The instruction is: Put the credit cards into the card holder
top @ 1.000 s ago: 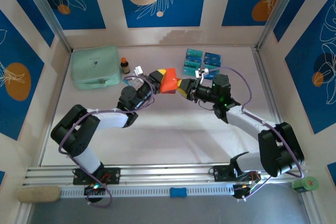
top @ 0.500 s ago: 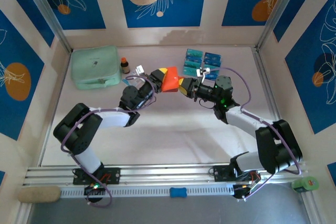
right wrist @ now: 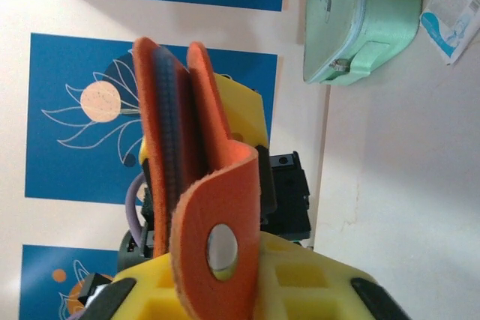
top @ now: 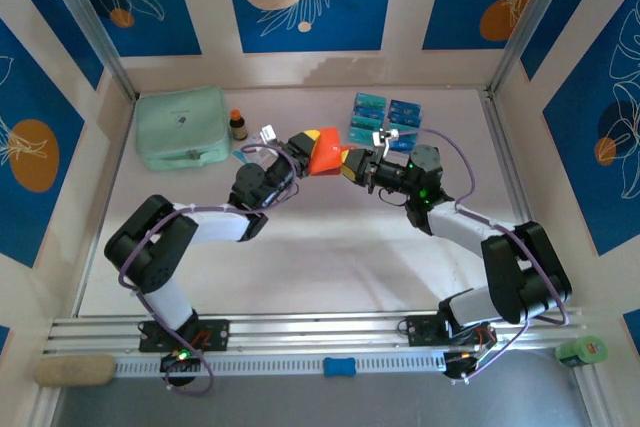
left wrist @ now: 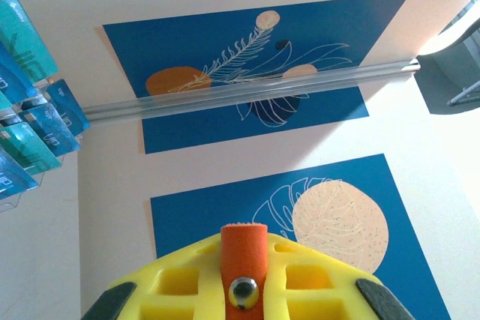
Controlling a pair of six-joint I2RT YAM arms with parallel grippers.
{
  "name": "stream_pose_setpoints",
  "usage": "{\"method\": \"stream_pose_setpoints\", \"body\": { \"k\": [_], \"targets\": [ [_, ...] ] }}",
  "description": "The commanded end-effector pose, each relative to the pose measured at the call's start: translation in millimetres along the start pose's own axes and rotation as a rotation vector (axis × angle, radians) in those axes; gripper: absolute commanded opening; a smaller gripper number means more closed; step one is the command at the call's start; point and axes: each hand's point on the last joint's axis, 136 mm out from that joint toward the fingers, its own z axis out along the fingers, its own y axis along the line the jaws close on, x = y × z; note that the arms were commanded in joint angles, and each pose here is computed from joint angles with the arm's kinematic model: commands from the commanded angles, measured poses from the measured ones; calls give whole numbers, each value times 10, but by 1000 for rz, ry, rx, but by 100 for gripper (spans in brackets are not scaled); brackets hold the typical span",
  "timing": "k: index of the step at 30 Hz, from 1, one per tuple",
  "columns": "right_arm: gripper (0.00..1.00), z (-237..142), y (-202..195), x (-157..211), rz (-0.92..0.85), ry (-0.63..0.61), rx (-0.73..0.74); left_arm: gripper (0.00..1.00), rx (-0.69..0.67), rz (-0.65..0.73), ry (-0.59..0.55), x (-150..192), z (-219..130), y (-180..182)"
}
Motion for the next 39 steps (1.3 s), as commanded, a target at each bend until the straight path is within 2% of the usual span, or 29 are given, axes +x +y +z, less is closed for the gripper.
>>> {"method": "stream_pose_setpoints", "body": {
  "k": [1,2,7,10,16,20,25,29,32,39],
  "targets": [
    [4,25,101,46,-27,33,-36,0,87,-6,27,108,65,-246],
    [0,24,94,48,-26,33,-35,0,86,-6,27,107,64,-245],
    [0,5,98,30,-30,28,-36,0,73,6,30,111,49,-209],
    [0,-37,68,6,-33,15,-28,30,35,55,27,71,-14,-138],
    [0,-118,-67,-16,-39,-9,0,73,-78,152,16,-68,-212,48],
    [0,-138,-164,-19,-37,-14,12,91,-174,211,23,-168,-318,169],
    [0,-156,-270,-2,-31,-14,23,100,-337,404,100,-186,-397,154],
    [0,-175,-360,26,-29,-13,38,100,-551,652,228,-197,-441,82],
    [0,-182,-417,49,-27,-11,43,100,-671,781,317,-206,-457,94],
    [0,-173,-544,127,-20,-2,62,100,-818,998,475,-101,-409,189]
  ]
}}
